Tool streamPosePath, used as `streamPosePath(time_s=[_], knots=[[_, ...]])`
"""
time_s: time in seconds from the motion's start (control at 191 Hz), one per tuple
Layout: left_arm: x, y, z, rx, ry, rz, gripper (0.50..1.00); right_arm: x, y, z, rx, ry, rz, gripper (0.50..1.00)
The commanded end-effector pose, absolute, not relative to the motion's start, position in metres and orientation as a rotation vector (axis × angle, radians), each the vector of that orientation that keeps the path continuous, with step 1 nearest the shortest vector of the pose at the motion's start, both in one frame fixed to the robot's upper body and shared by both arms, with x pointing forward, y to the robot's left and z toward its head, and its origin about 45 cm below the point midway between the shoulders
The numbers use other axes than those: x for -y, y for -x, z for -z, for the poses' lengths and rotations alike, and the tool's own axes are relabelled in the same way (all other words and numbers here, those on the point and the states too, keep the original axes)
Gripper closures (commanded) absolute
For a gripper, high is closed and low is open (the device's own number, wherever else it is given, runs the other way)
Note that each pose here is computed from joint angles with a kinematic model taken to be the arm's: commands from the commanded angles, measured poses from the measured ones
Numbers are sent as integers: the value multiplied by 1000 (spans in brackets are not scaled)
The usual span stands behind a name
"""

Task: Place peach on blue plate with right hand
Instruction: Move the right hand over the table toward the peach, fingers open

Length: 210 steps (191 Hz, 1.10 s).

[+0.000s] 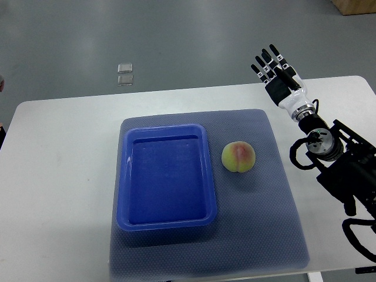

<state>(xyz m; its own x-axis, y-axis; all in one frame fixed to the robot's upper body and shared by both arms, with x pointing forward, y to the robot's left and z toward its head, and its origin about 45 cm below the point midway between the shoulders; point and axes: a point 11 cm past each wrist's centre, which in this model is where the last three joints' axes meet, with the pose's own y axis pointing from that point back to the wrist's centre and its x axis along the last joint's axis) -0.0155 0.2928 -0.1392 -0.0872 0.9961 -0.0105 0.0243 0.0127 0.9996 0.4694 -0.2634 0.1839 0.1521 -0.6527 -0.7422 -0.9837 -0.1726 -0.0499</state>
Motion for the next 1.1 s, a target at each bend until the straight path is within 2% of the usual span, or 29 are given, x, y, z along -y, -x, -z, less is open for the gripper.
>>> streamPosePath(time_s=[0.0,0.356,0.424,0.539,0.592,0.597,0.796,0.984,1.037,1.042,1.094], knots=[[-293,16,139,-1298,-1176,-1252,500,263,-470,-184,-1552,1896,-797,568],[-293,15,139,-1298,-1174,-1254,500,259,-474,-193,-1532,1927,-779,568],[-292,15,139,-1297,-1174,-1252,500,244,-480,-209,-1506,2108,-687,568],[-291,15,139,-1298,-1172,-1249,500,241,-486,-227,-1532,2447,-455,568],[-291,15,139,-1298,-1172,-1249,500,241,-486,-227,-1532,2447,-455,568],[-290,15,139,-1299,-1171,-1248,500,234,-488,-236,-1502,2646,-309,568],[-289,15,139,-1300,-1168,-1243,500,228,-487,-270,-1254,3484,395,568],[-288,10,139,-1296,-1159,-1243,500,222,-470,-305,-838,3870,1202,568],[-288,10,139,-1296,-1159,-1243,500,222,-470,-305,-838,3870,1203,568],[-288,10,139,-1294,-1158,-1243,500,216,-461,-314,-703,3911,1410,568],[-288,9,139,-1293,-1157,-1244,500,212,-456,-320,-632,3921,1506,568]])
